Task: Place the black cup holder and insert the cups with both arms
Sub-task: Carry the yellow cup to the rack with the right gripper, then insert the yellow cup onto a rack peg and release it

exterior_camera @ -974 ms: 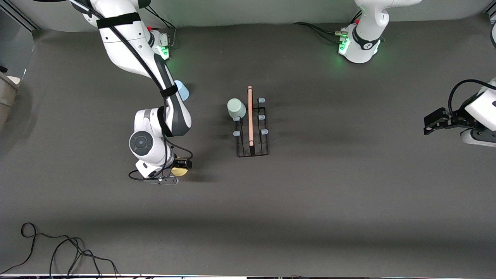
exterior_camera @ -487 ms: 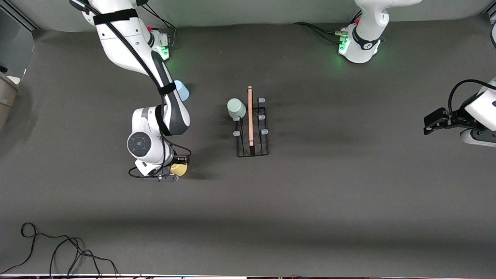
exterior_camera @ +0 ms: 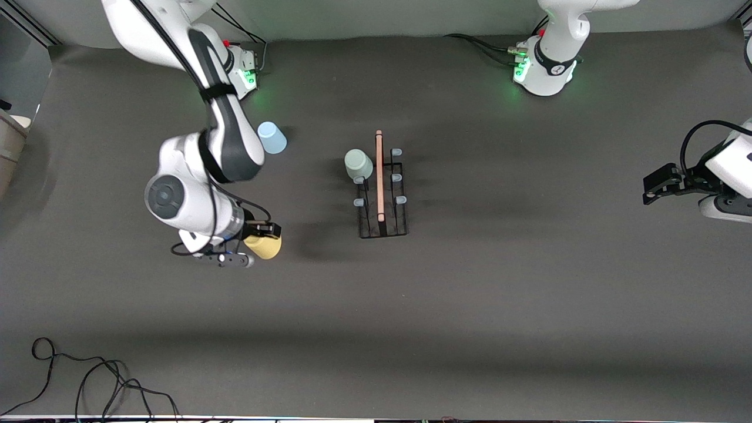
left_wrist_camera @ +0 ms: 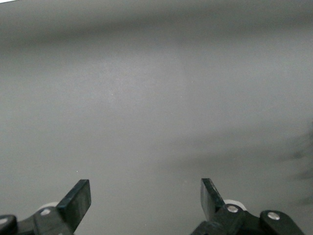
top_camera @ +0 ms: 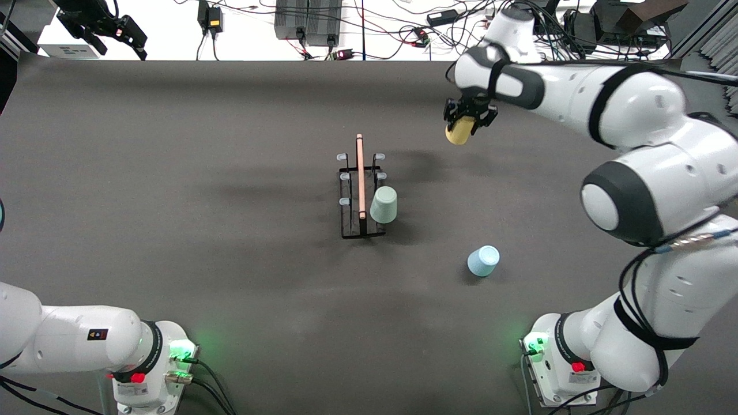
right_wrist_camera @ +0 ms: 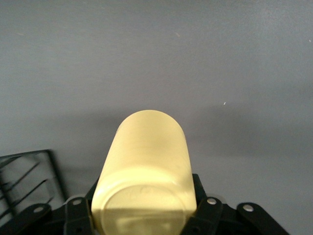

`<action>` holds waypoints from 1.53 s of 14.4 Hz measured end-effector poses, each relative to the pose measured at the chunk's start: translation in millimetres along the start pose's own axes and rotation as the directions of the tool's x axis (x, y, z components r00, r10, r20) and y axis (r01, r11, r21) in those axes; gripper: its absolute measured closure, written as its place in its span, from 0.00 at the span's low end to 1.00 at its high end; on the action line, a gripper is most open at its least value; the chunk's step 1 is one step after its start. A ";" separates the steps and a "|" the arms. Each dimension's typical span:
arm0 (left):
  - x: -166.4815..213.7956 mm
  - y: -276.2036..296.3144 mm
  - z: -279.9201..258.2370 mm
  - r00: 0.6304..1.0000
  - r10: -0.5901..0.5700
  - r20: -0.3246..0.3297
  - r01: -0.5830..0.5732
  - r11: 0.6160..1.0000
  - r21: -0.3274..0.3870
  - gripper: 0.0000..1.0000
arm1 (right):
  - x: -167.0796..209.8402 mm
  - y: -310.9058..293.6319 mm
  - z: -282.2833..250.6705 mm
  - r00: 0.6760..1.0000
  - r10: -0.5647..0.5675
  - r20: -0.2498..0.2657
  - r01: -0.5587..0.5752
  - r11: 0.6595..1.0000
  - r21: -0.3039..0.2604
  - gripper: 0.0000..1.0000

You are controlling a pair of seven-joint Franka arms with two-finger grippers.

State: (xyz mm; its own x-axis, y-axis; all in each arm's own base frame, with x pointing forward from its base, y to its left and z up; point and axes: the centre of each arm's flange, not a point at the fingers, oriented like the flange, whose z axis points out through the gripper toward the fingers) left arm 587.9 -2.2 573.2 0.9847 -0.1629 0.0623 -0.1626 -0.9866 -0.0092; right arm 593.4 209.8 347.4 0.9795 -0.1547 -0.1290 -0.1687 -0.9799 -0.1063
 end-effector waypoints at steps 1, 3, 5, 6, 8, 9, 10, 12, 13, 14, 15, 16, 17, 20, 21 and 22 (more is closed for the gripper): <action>0.0 0.0 -0.1 1.000 0.000 0.000 0.000 1.000 0.000 0.00 | -3.7 -9.7 -17.2 1.000 0.030 0.002 -0.030 0.999 0.015 0.30; -0.1 0.0 -0.3 1.000 0.000 0.000 0.000 1.000 0.000 0.00 | -14.8 -44.3 -44.5 0.995 0.095 -0.013 -0.095 0.995 0.038 0.30; -0.6 0.0 -0.6 1.000 0.000 0.003 0.000 1.000 0.000 0.00 | -37.3 -88.8 -51.6 0.989 0.146 -0.022 -0.145 0.988 0.049 0.30; -0.7 0.0 -0.6 1.000 0.000 0.003 0.000 1.000 0.000 0.00 | -52.1 -110.8 -47.8 0.987 0.162 -0.019 -0.161 0.986 0.046 0.30; -0.7 0.0 -0.6 1.000 0.000 0.003 0.000 1.000 0.000 0.00 | -81.1 -150.5 -31.2 0.981 0.192 -0.019 -0.191 0.981 0.032 0.30; -0.7 0.0 -0.6 1.000 0.000 0.004 0.000 1.000 -0.001 0.00 | -91.9 -165.5 -22.1 0.979 0.204 -0.024 -0.204 0.979 0.028 0.30; -0.8 0.1 -0.6 1.000 0.000 0.004 0.000 1.000 -0.001 0.00 | -100.3 -177.3 -13.6 0.976 0.214 -0.028 -0.214 0.977 0.023 0.30; -1.0 0.0 -0.4 1.000 0.000 0.006 0.000 1.000 -0.001 0.00 | -111.1 -193.3 2.4 0.973 0.228 -0.041 -0.227 0.974 0.016 0.30; -1.0 0.0 -0.4 1.000 0.000 0.006 0.000 1.000 -0.001 0.00 | -113.5 -198.2 9.7 0.973 0.227 -0.048 -0.227 0.974 0.013 0.30; -1.0 0.0 -0.4 1.000 0.000 0.006 0.000 1.000 -0.001 0.00 | -115.0 -202.0 17.0 0.973 0.225 -0.054 -0.225 0.974 0.009 0.30; -1.0 0.0 -0.4 1.000 0.000 0.006 0.000 1.000 -0.001 0.00 | -115.1 -204.7 24.4 0.972 0.228 -0.062 -0.228 0.974 0.007 0.30; -1.0 0.0 -0.4 1.000 0.000 0.006 0.000 1.000 -0.001 0.00 | -114.7 -207.1 31.3 0.970 0.233 -0.071 -0.233 0.972 0.007 0.30; -1.0 0.0 -0.4 1.000 0.000 0.006 0.000 1.000 -0.001 0.00 | -115.7 -209.8 39.3 0.970 0.232 -0.076 -0.232 0.973 0.002 0.30; -1.0 0.1 -0.4 1.000 0.000 0.006 0.000 1.000 -0.001 0.00 | -120.8 -217.9 62.9 0.971 0.223 -0.090 -0.225 0.974 -0.016 0.30; -1.0 0.2 -0.4 1.000 0.000 0.006 0.000 1.000 -0.001 0.00 | -121.1 -218.6 69.4 0.971 0.221 -0.091 -0.224 0.974 -0.024 0.30; -1.0 0.2 -0.4 1.000 0.000 0.006 0.000 1.000 -0.001 0.00 | -120.6 -218.6 74.2 0.971 0.220 -0.094 -0.224 0.974 -0.029 0.30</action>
State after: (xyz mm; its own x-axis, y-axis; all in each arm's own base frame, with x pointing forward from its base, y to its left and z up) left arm 586.8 -2.2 573.5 0.9851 -0.1628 0.0559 -0.1626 -0.9867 -0.0082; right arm 504.0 452.1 313.0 0.9241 -0.3780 -0.0565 -0.3806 -0.9236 -0.0461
